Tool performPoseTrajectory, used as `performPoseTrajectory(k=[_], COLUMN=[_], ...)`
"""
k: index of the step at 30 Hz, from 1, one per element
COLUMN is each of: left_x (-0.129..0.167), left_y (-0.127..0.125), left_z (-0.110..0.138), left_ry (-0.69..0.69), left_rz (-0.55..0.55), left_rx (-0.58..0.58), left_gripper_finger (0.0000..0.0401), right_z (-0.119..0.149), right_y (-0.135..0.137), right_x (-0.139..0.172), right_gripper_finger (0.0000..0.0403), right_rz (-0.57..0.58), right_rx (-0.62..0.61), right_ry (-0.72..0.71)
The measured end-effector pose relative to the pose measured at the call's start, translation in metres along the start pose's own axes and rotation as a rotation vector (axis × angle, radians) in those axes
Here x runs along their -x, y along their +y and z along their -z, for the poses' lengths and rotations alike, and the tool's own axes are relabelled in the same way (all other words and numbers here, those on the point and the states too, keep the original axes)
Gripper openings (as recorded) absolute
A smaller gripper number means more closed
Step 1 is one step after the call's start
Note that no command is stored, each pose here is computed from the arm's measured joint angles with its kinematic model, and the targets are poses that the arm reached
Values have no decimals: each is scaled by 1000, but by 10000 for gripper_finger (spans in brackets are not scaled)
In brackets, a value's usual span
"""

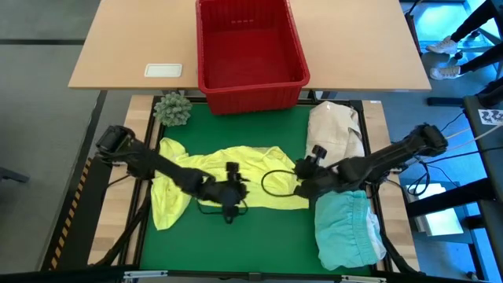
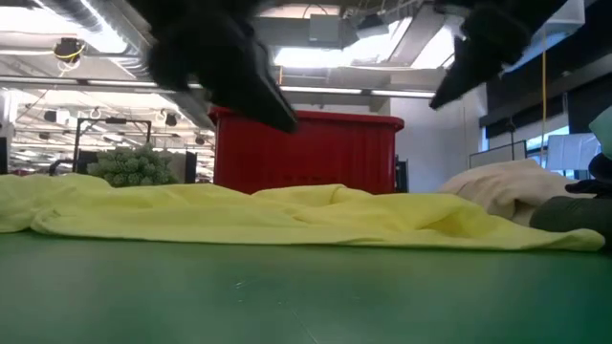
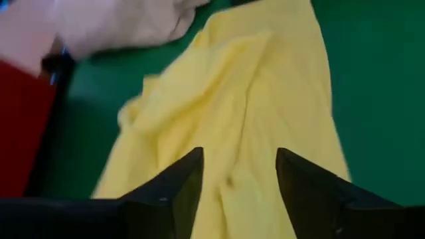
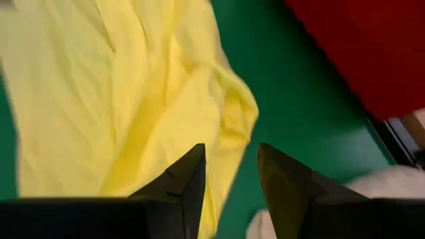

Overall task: Fold Laundry from Bin
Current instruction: Fold the yellow shirt

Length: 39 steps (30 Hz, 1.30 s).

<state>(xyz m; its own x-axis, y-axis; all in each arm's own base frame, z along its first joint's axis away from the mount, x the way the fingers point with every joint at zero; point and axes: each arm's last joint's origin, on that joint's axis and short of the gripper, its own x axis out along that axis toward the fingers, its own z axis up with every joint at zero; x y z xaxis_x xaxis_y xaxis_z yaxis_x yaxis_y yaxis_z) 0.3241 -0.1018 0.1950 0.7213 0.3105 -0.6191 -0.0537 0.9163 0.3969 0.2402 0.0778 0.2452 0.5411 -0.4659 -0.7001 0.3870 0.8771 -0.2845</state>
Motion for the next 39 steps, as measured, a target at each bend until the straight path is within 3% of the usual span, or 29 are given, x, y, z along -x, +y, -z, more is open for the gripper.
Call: performPoseTrajectory(k=[6,11,23,28,35,39], left_x=[-53,-83,-111,-109,-107,-108], left_y=[12,16,35,33,31,33], left_z=[7,22,39,35,29,29], left_ry=[-24,12,61,38,-13,-18], left_rz=[87,100,99,77,59,79], left_rx=[-100,-158,-123,-125,-161,-151], left_gripper_finger=[214,217,214,160,23,8], right_z=[0,-1,-8,-8,-7,-7], right_y=[-10,-16,-16,-16,-16,-16], right_x=[1,-5,-6,-6,-7,-7], right_gripper_finger=[136,136,136,136,136,136], right_rz=[-102,-91,-129,-129,-125,-125], right_rx=[-60,-78,-118,-124,-117,-117], right_ry=[-129,-140,-192,-191,-181,-181])
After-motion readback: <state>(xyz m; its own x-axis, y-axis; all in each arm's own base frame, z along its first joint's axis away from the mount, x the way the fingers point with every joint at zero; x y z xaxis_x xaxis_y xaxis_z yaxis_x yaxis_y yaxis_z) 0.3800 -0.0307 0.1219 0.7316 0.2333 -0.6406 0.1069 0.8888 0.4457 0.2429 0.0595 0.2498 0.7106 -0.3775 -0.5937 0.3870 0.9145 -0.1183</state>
